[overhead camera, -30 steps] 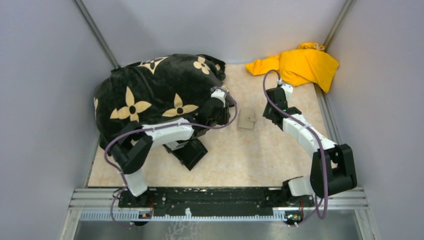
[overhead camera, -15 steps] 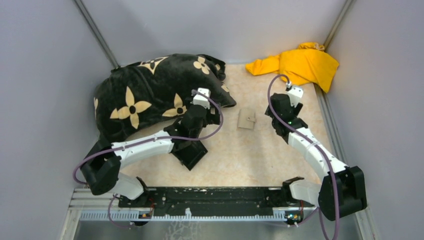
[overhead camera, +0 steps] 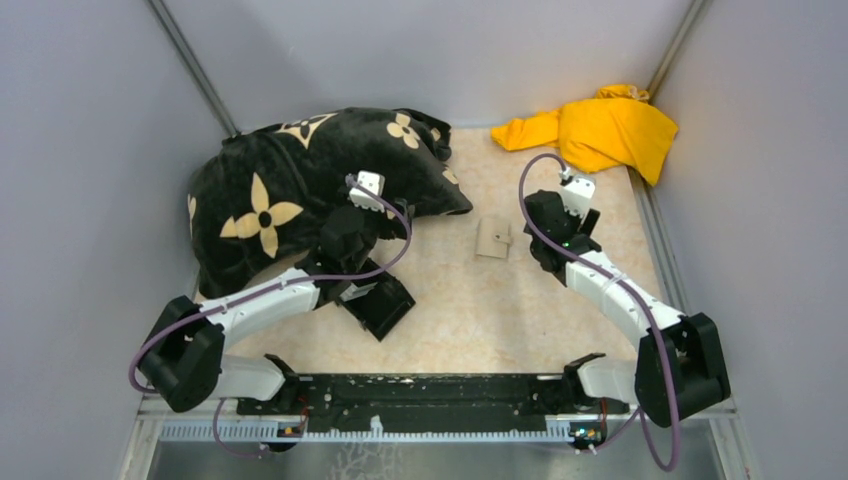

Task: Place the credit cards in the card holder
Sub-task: Reset both arms

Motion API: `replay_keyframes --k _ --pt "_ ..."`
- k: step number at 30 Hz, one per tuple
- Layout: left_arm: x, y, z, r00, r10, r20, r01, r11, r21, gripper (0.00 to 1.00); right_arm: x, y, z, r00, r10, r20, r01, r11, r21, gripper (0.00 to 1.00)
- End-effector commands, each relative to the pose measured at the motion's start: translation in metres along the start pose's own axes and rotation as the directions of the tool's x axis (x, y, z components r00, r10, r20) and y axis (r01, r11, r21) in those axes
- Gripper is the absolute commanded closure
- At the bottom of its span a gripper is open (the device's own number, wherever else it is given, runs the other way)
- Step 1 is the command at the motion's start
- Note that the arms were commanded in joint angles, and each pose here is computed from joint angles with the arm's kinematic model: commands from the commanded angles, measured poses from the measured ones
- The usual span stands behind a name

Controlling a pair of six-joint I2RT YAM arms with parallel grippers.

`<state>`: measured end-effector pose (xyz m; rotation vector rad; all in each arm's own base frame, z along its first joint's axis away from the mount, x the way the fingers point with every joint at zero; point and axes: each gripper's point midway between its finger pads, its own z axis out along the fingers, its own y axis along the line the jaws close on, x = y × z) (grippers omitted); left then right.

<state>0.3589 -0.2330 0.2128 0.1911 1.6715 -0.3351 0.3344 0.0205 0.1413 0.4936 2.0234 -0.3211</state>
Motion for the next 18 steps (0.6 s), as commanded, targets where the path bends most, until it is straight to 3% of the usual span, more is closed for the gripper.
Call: replay_keyframes --k 1,18 --pt "-0.012 0.006 0.000 0.998 0.003 0.059 -0.004 1.000 0.022 0.00 -0.024 0.005 -0.004 0.996 0.050 0.075 -0.050 0.999 -0.001 0.21" --pt "-0.010 0.028 0.000 0.998 -0.005 0.066 0.009 0.998 -0.060 0.00 -0.018 0.011 -0.004 0.997 0.013 0.076 -0.011 1.000 -0.027 0.22"
